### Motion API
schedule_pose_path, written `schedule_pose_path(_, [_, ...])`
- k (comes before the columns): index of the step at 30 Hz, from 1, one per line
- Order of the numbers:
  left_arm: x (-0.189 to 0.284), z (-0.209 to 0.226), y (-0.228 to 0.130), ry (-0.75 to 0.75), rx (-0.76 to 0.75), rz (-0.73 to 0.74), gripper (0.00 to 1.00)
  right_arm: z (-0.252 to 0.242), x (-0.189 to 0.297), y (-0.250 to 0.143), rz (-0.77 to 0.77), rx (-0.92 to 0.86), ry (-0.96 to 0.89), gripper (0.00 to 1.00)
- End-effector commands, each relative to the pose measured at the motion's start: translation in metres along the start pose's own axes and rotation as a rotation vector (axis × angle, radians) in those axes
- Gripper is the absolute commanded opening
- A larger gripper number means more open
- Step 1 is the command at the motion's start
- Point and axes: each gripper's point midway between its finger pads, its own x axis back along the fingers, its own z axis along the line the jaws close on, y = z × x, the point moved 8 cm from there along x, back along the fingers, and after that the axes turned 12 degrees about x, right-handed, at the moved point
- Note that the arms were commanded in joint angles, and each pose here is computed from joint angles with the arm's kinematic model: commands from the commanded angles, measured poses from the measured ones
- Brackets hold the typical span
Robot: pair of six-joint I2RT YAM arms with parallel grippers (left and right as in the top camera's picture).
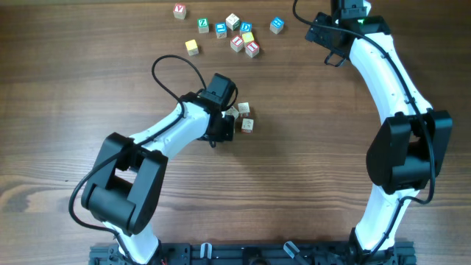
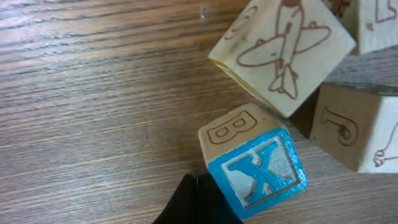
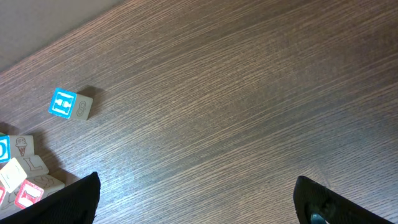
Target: Form a circle
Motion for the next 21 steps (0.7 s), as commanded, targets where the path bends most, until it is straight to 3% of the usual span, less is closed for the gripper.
schedule_pose_path(1, [-0.004,0.0,-0.003,-0.003,0.013,0.015,0.04,0.002,-0.004,-0.001,0.008,0.002,0.007,1.0])
schedule_pose_path(14, [0.002,0.013,0.009,0.108,0.024,-0.078,0.04,0.002,-0.004,-0.001,0.008,0.003,0.007,1.0])
schedule_pose_path(21, [0.051,0.071,0.067,0.074,0.316,-0.268,0.1,0.002,-0.004,-0.001,0.008,0.002,0.007,1.0])
